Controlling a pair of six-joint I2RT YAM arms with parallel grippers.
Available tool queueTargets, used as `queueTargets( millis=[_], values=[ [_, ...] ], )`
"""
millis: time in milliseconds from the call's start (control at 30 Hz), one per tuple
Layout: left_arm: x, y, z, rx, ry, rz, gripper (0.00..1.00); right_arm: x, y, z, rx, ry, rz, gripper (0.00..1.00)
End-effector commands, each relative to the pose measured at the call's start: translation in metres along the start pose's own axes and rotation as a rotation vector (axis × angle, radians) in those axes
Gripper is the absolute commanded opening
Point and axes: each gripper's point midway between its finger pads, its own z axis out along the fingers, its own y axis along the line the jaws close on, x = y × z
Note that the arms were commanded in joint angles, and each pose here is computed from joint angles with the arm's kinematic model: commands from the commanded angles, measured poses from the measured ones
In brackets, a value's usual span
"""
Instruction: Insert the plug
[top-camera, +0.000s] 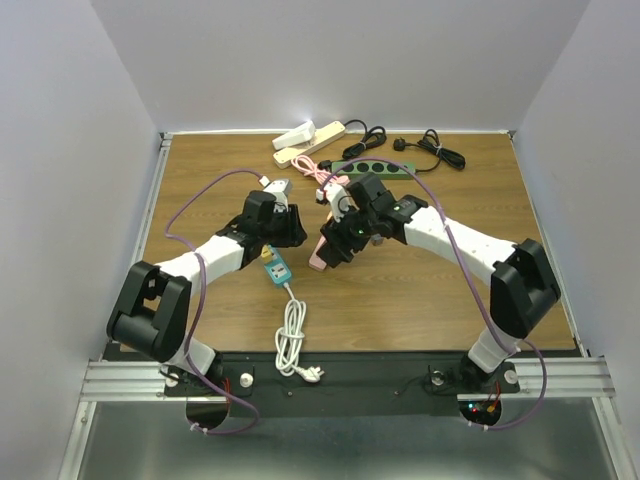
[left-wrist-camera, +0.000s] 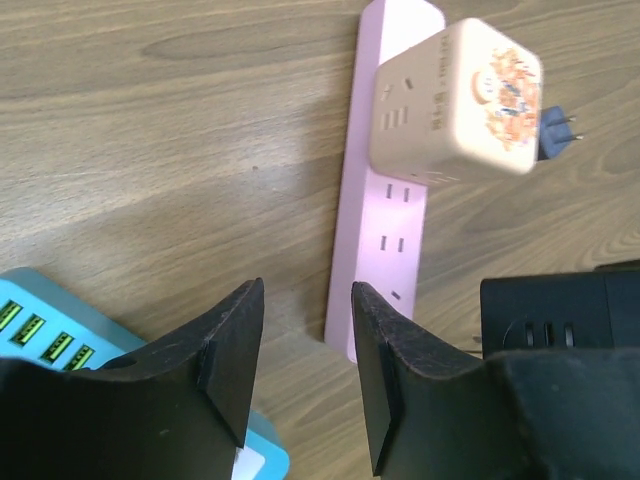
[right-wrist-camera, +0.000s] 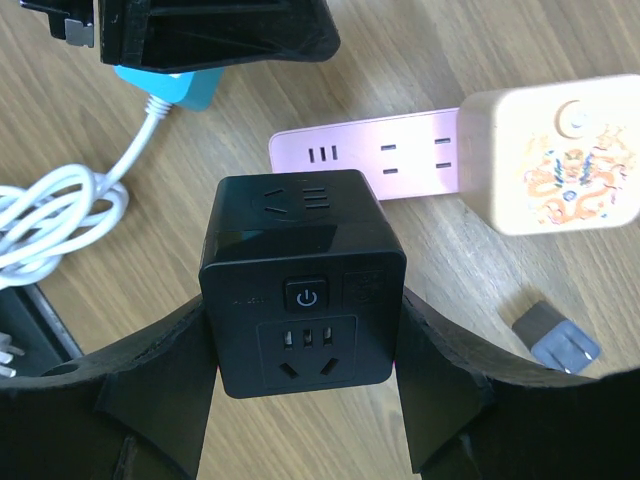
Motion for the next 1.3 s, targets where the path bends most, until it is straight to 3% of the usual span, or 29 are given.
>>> queueTargets(
  millis=[0,200,267,1267],
  values=[
    [-0.023,-0.003,0.005,-0.012,-0.067,0.011,0.51,-0.029,-0.009,0.004,0.045,-0.07,-0.069,0.0],
    [-0.019,0.0,0.01,-0.023,-0.047,-0.02,0.5,-0.026,-0.014,0.021,0.032,-0.06,-0.108,0.0],
    [-0.019,-0.001,0.011,-0.021,-0.045,-0.029,0.42,-0.029,-0.014,0.024,0.029,-0.072,-0.116,0.0],
    [-0.002,-0.002,0.022,0.005,0.024,-0.047,0.39,-0.019,-0.006,0.045,-0.026,-0.042,-0.141,0.0]
  ],
)
